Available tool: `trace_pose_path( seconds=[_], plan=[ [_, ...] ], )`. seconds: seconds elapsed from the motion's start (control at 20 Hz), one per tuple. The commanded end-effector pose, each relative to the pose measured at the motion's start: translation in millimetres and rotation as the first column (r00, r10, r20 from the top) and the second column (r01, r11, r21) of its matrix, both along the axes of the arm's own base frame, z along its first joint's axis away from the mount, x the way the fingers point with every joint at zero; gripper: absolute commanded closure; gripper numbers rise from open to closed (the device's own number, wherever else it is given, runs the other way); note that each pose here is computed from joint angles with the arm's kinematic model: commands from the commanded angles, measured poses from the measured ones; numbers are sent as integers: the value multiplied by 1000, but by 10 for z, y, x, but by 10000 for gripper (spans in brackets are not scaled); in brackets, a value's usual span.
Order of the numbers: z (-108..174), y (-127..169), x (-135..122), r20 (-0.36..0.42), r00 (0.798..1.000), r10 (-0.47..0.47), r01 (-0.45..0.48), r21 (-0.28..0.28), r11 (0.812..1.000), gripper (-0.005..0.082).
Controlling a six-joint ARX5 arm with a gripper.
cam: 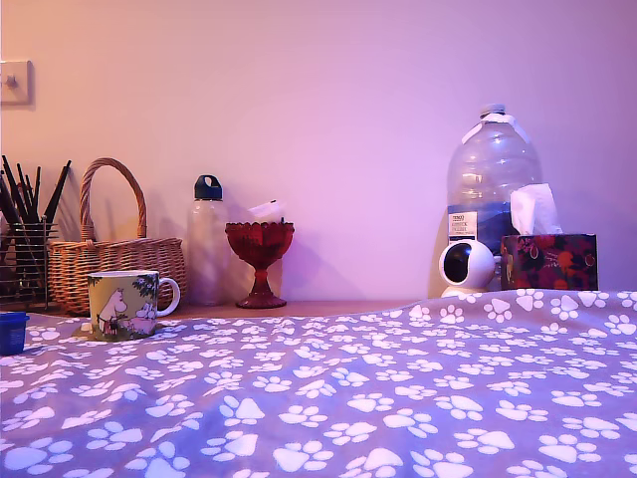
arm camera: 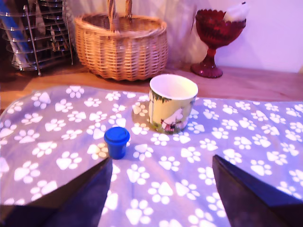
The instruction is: Pick the coffee capsule and then drop it inside the coffee cup in front of you
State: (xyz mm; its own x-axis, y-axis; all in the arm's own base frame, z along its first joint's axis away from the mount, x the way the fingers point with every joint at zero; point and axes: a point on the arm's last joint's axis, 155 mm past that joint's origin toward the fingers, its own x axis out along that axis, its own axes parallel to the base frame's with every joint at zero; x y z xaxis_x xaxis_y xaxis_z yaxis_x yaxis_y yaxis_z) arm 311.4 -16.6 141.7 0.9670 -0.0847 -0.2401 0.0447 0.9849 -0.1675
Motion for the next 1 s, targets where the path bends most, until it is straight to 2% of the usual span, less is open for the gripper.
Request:
trace_pose_path(
  seconds=[0.0,0.1,0.35,0.6,0.75,0.95],
  plan=[
    [-5,-5,55,11,1000,-9,9,31,999,155],
    [-31,-2,114,14,1000,-8,8,36,999,156],
    [-177,26,236,0,1000,-13,13,101,995,156],
    [-413,210,343,-40,999,19,-15,86,996,156],
    [-483,347,392,-37,999,34,-32,73,997,156],
    [-593,417,414,-55,997,50,-45,82,996,156]
  ],
)
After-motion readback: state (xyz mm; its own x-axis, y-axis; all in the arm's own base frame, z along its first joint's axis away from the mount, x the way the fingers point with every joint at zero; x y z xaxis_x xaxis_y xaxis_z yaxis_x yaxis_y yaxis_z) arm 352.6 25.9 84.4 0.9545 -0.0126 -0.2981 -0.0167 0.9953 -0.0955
